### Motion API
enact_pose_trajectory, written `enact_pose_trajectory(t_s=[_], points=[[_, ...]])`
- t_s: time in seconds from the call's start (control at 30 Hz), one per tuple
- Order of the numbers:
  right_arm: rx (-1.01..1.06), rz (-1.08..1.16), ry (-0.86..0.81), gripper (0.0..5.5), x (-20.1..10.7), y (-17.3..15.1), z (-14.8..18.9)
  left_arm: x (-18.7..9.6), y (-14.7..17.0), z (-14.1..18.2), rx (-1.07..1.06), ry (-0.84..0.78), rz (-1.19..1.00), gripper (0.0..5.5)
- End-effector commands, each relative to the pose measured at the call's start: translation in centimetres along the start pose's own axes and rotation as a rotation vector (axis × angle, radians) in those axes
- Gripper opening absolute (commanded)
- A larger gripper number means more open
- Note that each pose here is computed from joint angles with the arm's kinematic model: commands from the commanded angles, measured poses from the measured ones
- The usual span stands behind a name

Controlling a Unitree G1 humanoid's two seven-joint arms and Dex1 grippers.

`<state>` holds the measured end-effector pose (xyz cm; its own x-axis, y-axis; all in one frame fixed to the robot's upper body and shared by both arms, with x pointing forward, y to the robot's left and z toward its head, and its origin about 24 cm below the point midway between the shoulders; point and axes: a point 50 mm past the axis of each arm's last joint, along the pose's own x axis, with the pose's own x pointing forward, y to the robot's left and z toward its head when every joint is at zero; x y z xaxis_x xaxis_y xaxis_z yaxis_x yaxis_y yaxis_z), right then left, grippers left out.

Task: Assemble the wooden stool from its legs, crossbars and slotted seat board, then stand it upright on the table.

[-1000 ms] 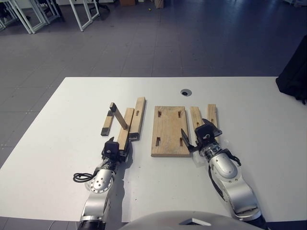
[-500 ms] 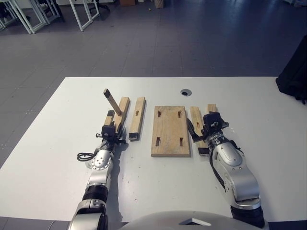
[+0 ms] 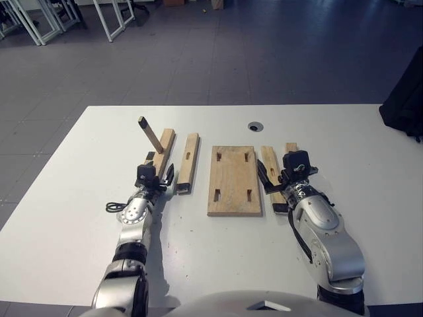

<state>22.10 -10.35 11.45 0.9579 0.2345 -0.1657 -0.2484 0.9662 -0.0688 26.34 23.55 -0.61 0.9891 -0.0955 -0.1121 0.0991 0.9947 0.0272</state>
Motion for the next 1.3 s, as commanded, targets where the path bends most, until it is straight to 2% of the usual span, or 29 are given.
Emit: enact_pose_trajectory(t_s=[0.03,0.13,0.23,0.3,0.47,0.53,0.63,0.73,0.97,1.13,1.2,1.3], points=[[0.055,-0.021,0.016,4.61,-0.2,0.3,0.2,-9.0,-7.8,11.1,-0.086,-0.126,-0.17,3.56],[0.055,-0.017,0.018,4.61,-0.1,0.4,0.1,-11.2,-9.2,14.9,-0.047,-0.224,-0.149,3.56],[0.053,-0.015,0.021,4.61,-0.1,0.4,0.0,-10.7,-9.9,16.7,0.01,-0.308,-0.118,3.56],[0.051,-0.017,0.023,4.61,-0.2,0.4,-0.1,-9.8,-10.4,16.8,0.022,-0.266,-0.065,3.56],[0.045,-0.01,0.036,4.61,-0.2,0.4,-0.4,-9.2,-10.9,14.0,0.012,0.025,0.062,3.56],[0.045,-0.008,0.039,4.61,-0.2,0.4,-0.4,-8.0,-10.8,13.3,0.036,0.127,0.088,3.56],[0.042,0.0,0.043,4.61,-0.2,0.4,-0.5,-5.8,-9.6,13.3,0.052,0.204,0.193,3.56],[0.042,0.002,0.05,4.61,-0.3,0.3,-0.6,-5.6,-8.3,12.5,0.019,0.3,0.289,3.56],[0.051,-0.003,0.06,4.61,-0.5,0.3,-0.8,-7.0,-6.7,10.3,-0.012,0.391,0.326,3.56],[0.055,-0.002,0.065,4.61,-0.4,0.4,-0.9,-9.7,-4.3,6.1,-0.031,0.547,0.376,3.56],[0.055,-0.001,0.065,4.61,-0.4,0.5,-0.9,-11.2,-3.8,4.1,-0.045,0.607,0.319,3.56],[0.054,-0.001,0.066,4.61,-0.4,0.5,-0.9,-11.9,-3.5,1.8,-0.06,0.672,0.238,3.56]])
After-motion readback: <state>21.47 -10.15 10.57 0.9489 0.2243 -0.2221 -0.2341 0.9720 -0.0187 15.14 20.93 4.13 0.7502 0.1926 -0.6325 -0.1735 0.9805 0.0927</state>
